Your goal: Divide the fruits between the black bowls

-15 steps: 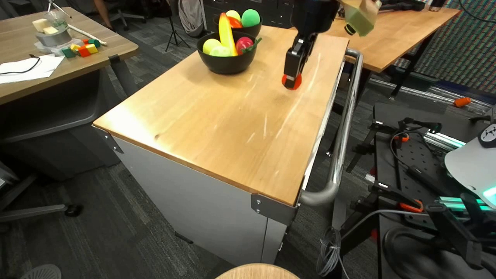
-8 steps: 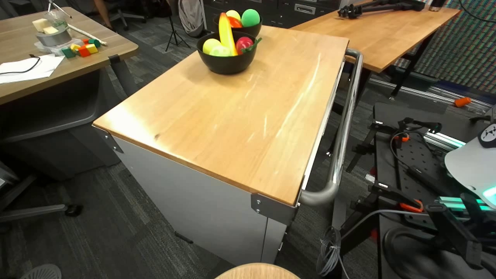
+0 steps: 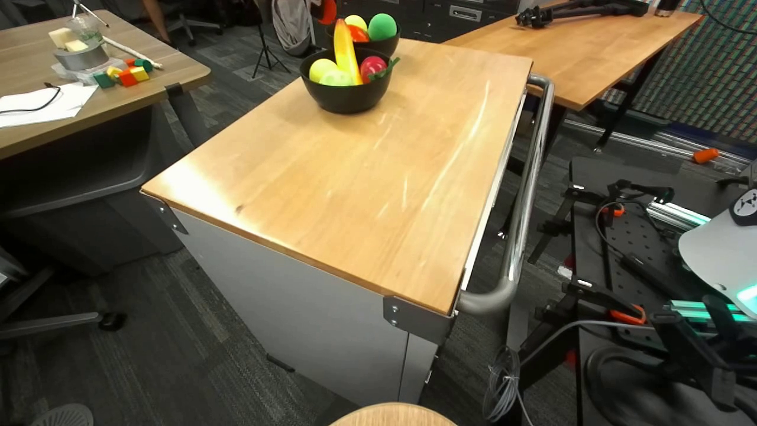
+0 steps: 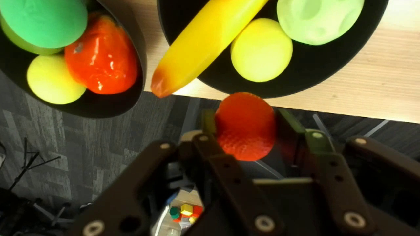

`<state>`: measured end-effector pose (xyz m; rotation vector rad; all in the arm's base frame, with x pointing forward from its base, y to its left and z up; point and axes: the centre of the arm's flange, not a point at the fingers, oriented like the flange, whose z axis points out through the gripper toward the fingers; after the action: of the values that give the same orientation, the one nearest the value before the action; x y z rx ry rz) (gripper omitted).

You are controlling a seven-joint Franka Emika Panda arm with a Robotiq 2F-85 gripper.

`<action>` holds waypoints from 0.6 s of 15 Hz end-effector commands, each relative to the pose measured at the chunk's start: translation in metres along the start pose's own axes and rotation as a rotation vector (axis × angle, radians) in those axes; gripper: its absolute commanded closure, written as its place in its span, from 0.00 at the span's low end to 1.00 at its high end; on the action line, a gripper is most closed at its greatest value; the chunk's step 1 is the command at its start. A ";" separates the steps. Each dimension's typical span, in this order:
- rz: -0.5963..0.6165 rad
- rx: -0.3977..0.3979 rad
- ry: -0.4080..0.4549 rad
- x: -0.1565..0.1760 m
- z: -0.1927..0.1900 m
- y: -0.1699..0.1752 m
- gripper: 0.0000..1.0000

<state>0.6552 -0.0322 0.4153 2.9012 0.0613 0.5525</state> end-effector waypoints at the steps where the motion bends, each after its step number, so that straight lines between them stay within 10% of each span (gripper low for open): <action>1: 0.012 0.062 -0.059 0.041 0.008 0.007 0.77; 9: -0.021 0.099 -0.225 0.002 -0.016 0.015 0.77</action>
<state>0.6669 -0.0373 0.4203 3.0117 0.0490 0.2781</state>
